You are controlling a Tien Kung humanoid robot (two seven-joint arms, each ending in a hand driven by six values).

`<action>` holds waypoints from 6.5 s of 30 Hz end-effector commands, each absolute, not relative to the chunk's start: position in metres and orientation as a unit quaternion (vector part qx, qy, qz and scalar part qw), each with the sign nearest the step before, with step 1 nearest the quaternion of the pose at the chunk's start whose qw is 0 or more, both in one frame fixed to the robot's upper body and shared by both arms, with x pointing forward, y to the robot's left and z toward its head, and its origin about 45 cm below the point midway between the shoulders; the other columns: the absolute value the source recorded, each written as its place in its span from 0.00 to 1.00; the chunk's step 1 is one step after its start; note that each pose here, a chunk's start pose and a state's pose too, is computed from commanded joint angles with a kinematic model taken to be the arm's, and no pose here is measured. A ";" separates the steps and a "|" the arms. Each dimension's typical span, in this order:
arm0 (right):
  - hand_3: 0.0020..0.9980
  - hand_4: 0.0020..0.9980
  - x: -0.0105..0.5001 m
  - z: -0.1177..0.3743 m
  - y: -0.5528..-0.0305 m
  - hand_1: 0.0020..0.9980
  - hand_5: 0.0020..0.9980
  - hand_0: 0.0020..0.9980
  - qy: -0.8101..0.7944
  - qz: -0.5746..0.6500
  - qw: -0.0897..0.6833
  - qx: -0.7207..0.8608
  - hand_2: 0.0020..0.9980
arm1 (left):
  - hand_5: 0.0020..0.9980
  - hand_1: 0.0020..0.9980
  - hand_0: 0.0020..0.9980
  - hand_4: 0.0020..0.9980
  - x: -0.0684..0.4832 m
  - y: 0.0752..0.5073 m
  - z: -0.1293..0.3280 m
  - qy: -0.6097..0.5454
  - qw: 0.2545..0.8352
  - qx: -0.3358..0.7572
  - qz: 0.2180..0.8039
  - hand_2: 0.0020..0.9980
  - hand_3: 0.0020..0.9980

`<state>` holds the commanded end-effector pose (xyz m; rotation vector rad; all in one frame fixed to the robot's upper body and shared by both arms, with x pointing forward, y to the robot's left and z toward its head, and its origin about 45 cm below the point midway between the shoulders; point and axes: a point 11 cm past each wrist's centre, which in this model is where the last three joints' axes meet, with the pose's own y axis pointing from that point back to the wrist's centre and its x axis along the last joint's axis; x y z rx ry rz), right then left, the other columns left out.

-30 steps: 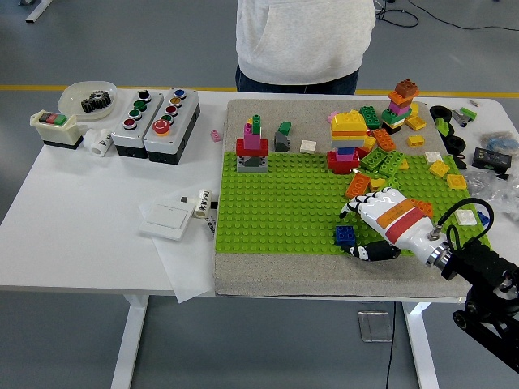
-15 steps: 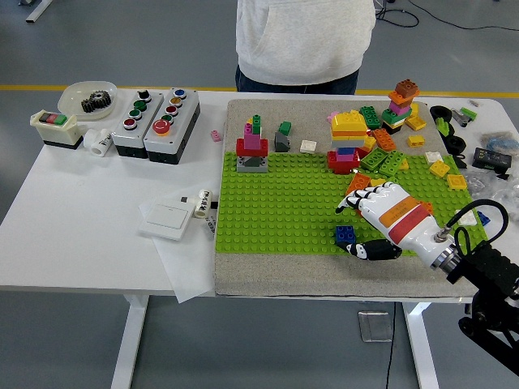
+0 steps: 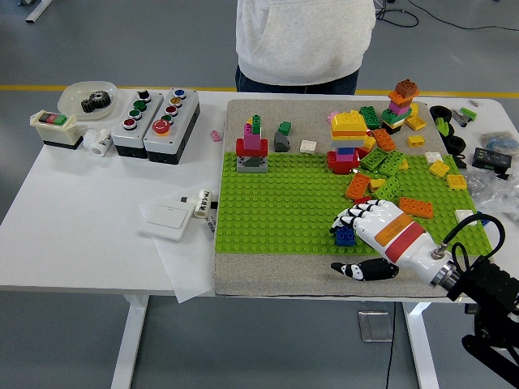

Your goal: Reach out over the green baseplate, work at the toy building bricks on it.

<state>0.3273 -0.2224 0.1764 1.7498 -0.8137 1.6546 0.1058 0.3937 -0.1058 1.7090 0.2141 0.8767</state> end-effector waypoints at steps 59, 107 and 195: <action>0.58 0.82 0.332 0.155 -0.242 0.62 0.57 0.51 -0.302 0.609 0.338 0.651 0.69 | 0.69 0.65 0.69 0.67 0.107 0.393 -0.106 0.090 0.570 0.728 0.370 0.72 0.62; 0.58 0.81 0.341 0.154 -0.236 0.62 0.56 0.51 -0.316 0.604 0.335 0.650 0.69 | 0.69 0.65 0.69 0.67 0.108 0.393 -0.106 0.090 0.572 0.729 0.364 0.71 0.62; 0.60 0.78 0.416 0.182 -0.255 0.62 0.46 0.50 -0.257 0.661 0.420 0.566 0.70 | 0.68 0.64 0.69 0.67 0.113 0.393 -0.104 0.087 0.576 0.732 0.354 0.71 0.62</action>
